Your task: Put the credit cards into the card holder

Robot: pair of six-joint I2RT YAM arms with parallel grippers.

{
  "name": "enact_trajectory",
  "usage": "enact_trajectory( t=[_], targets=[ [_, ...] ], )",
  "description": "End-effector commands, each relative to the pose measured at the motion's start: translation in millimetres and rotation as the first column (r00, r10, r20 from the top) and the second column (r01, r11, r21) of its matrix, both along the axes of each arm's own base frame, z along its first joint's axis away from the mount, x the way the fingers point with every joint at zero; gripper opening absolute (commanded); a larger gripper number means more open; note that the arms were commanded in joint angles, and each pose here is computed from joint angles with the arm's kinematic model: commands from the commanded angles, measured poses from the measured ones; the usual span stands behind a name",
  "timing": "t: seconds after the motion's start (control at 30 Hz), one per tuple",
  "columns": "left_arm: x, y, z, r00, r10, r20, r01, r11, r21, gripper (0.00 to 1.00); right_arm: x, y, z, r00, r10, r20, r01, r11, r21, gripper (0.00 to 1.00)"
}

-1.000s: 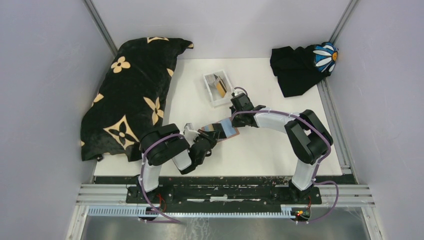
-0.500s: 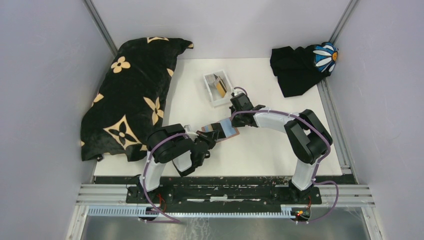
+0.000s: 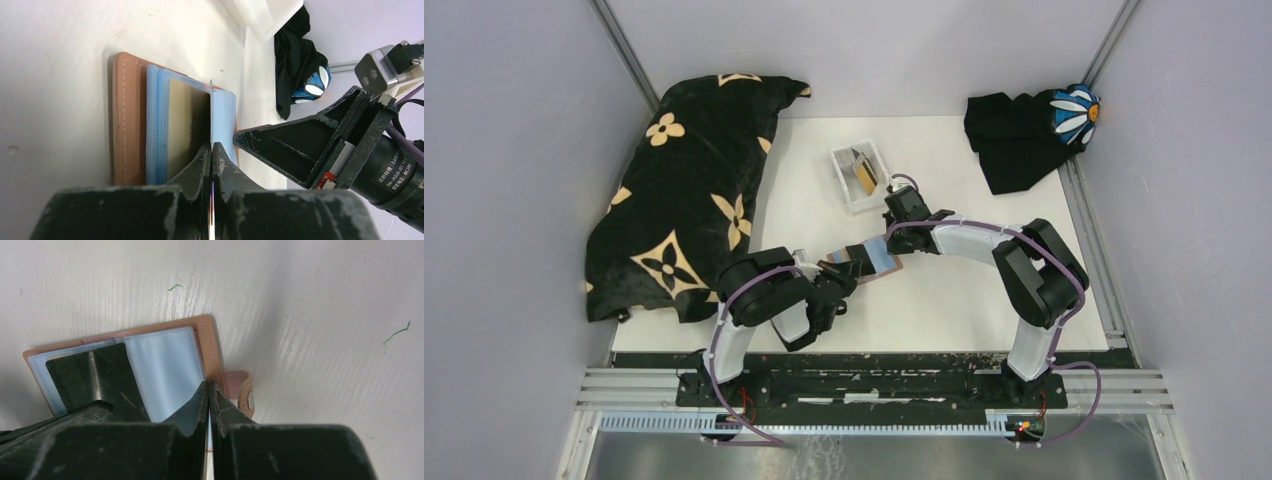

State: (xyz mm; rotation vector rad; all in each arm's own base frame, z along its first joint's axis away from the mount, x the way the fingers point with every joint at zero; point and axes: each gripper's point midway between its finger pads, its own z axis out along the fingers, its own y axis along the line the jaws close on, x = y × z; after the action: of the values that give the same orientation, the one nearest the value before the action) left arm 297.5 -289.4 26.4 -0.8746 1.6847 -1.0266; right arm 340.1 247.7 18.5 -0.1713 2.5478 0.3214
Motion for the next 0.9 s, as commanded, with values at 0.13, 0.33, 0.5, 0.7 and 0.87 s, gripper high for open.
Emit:
enact_trajectory(
  t=[0.13,0.33,0.5,0.7,0.87],
  targets=[
    [7.7,-0.6,-2.4,1.000,0.028,0.006,-0.028,0.995,0.092,0.04,-27.3,-11.2,-38.1,0.992,0.021,-0.121,-0.032,0.996,-0.084,0.05],
    [9.7,-4.7,-12.9,1.000,0.021,-0.020,-0.018,0.991,0.134,0.05,-30.2,-13.7,-39.3,0.991,0.025,-0.132,-0.038,0.995,-0.095,0.05],
    [8.6,-6.5,-18.8,0.999,0.006,-0.033,0.000,0.987,0.161,0.05,-30.9,-15.2,-40.0,0.991,0.025,-0.135,-0.039,0.994,-0.105,0.06],
    [3.6,-11.9,-16.7,0.998,-0.066,-0.014,0.068,0.973,0.222,0.09,-29.0,-15.8,-39.1,0.991,0.022,-0.130,-0.036,0.993,-0.111,0.06],
    [-3.9,-12.0,-12.9,0.991,-0.133,-0.012,0.131,0.945,0.299,0.15,-26.2,-14.5,-39.8,0.992,0.017,-0.128,-0.032,0.993,-0.113,0.06]
  ],
)
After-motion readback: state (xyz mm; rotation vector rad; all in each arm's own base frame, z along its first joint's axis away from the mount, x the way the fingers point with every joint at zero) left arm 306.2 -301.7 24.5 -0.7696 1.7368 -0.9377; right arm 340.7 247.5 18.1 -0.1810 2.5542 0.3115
